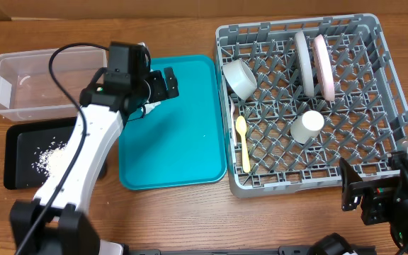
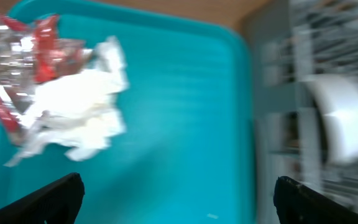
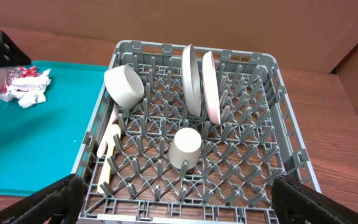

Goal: Sort waste into correct bins and load items into the dishwasher rack
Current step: 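Grasp the foil wrapper and tissue on the teal tray with left gripper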

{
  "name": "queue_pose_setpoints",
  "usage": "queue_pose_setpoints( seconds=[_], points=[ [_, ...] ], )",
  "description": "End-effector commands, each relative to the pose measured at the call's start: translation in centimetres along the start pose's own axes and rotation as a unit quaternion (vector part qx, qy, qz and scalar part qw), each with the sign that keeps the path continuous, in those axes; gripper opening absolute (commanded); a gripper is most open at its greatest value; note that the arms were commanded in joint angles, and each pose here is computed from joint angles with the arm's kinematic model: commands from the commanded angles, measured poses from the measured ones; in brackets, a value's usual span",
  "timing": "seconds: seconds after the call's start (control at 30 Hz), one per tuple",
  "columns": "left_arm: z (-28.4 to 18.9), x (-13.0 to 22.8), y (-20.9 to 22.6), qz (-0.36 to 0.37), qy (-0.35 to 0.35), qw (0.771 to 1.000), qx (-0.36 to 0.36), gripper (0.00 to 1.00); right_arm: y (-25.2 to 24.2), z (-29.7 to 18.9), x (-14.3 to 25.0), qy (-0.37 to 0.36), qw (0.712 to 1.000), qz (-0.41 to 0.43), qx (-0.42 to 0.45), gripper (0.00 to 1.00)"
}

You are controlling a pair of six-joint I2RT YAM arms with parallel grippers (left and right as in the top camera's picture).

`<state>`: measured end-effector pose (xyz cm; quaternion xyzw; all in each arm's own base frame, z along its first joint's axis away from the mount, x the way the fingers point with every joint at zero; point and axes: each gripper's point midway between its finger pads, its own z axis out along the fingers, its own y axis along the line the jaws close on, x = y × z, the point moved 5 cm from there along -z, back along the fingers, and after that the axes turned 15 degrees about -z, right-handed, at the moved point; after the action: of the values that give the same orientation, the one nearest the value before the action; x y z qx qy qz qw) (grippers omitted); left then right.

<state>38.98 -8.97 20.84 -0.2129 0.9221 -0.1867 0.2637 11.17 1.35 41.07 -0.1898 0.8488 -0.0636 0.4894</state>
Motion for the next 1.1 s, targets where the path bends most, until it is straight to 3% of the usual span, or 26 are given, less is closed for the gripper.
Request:
queue_pose_setpoints(
  seconds=[0.0, 0.27, 0.3, 0.37, 0.53, 0.6, 0.63, 0.67, 0.9, 1.07],
  points=[
    [4.0, -0.8, 3.4, 0.029, -0.013, 0.995, -0.091, 1.0, -0.2, -0.3, 0.0, -0.005, 1.0, 0.006, 0.007, 1.0],
    [9.0, -1.5, 6.3, 0.04, -0.043, 0.984, -0.167, 0.99, -0.2, -0.3, 0.0, -0.005, 1.0, 0.006, 0.007, 1.0],
    [9.2, -1.2, 6.5, 0.04, -0.036, 0.984, -0.172, 0.95, -0.2, -0.3, 0.0, -0.005, 1.0, 0.006, 0.007, 1.0],
    [9.8, -0.1, 7.2, 0.04, -0.007, 0.982, -0.182, 0.75, -0.2, -0.3, 0.0, -0.005, 1.0, 0.006, 0.007, 1.0],
    [11.7, 1.7, 8.2, 0.039, 0.037, 0.981, -0.187, 0.56, -0.2, -0.3, 0.0, -0.005, 1.0, 0.006, 0.007, 1.0],
    [12.4, 2.4, 8.2, 0.035, 0.06, 0.982, -0.174, 0.19, -0.2, -0.3, 0.0, -0.005, 1.0, 0.006, 0.007, 1.0],
    [12.2, 2.4, 7.7, 0.033, 0.064, 0.984, -0.161, 0.07, -0.2, -0.3, 0.0, -0.005, 1.0, 0.006, 0.007, 1.0],
    [12.0, 2.2, 7.4, 0.032, 0.062, 0.985, -0.156, 0.04, -0.2, -0.3, 0.0, -0.005, 1.0, 0.006, 0.007, 1.0],
    [3.4, -2.4, 1.3, 0.032, 0.034, 0.995, -0.092, 0.04, -0.2, -0.3, 0.0, -0.005, 1.0, 0.006, 0.007, 1.0],
    [-2.2, -5.9, 0.6, 0.028, -0.044, 0.992, -0.114, 0.04, -0.2, -0.3, 0.0, -0.005, 1.0, 0.006, 0.007, 1.0]
  ],
)
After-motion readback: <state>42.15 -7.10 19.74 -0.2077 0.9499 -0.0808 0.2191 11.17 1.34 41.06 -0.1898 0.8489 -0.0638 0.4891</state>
